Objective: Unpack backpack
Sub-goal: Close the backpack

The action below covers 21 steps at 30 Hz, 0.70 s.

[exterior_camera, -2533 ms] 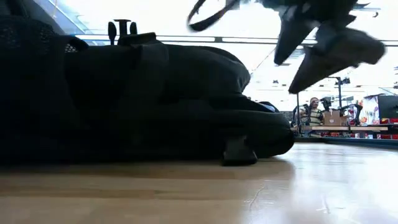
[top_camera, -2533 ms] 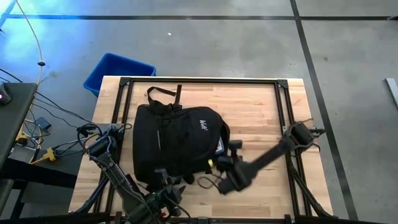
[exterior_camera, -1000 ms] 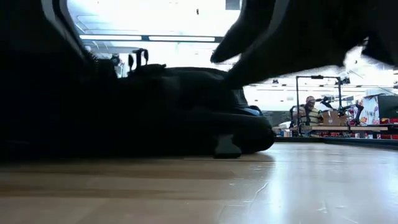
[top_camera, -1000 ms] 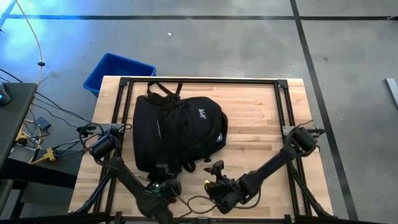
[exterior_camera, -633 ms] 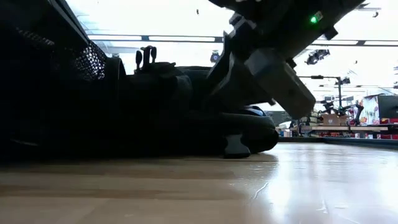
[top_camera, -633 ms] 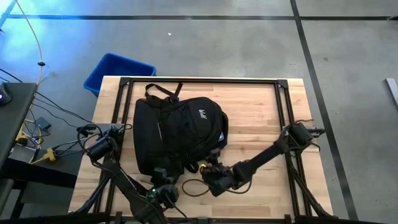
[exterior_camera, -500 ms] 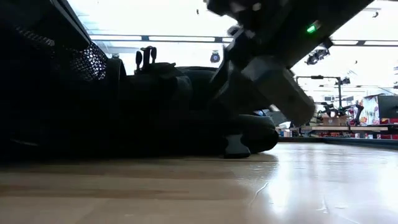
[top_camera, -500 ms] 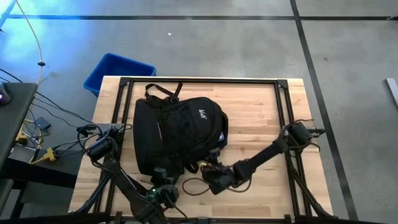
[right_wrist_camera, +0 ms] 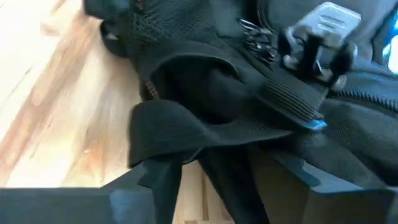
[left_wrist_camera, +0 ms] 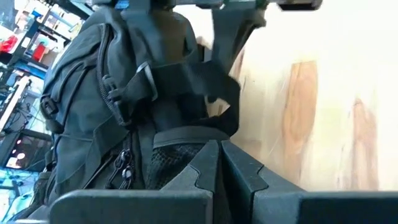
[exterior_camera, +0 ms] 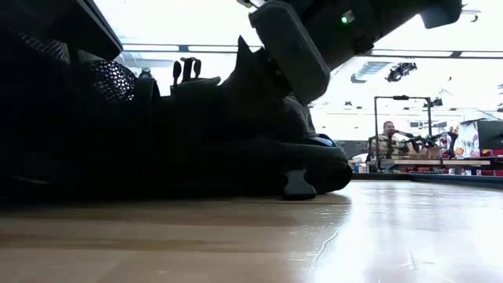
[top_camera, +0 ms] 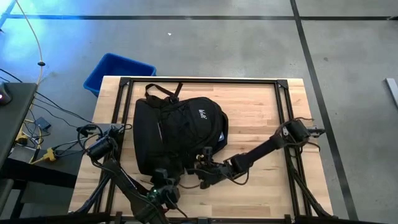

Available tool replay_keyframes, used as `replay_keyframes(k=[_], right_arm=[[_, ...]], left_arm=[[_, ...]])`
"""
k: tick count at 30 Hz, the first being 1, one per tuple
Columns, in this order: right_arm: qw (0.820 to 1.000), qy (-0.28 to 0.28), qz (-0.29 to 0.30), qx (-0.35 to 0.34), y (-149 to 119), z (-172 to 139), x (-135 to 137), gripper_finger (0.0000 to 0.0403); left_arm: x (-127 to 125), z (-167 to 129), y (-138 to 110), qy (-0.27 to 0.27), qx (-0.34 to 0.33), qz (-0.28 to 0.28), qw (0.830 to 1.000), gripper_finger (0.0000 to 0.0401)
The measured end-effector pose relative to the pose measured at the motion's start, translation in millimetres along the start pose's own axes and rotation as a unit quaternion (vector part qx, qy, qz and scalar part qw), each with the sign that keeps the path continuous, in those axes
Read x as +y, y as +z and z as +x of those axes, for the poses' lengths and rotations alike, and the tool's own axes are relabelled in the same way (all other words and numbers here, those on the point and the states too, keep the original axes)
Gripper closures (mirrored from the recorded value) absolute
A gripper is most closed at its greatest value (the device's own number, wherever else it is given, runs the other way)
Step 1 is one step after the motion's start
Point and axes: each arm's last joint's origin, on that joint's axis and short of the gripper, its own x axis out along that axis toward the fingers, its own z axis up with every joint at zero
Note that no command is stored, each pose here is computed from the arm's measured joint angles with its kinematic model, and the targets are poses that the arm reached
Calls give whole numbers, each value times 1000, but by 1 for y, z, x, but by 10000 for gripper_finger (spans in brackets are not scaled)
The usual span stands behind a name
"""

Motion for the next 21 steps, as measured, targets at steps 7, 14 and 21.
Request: replay_keyframes(k=[7,14,21], right_arm=[[999,8,52,2,0,3,-4,141],[995,-27,93,4,-10,15,-3,126],[991,-77,112,2,-18,33,0,126]], left_arm=[[-1,7,6,-5,-1,-4,1000,401],[-4,10,11,-19,-12,-4,1000,401],[-7,10,14,-28,-21,-2,999,401]])
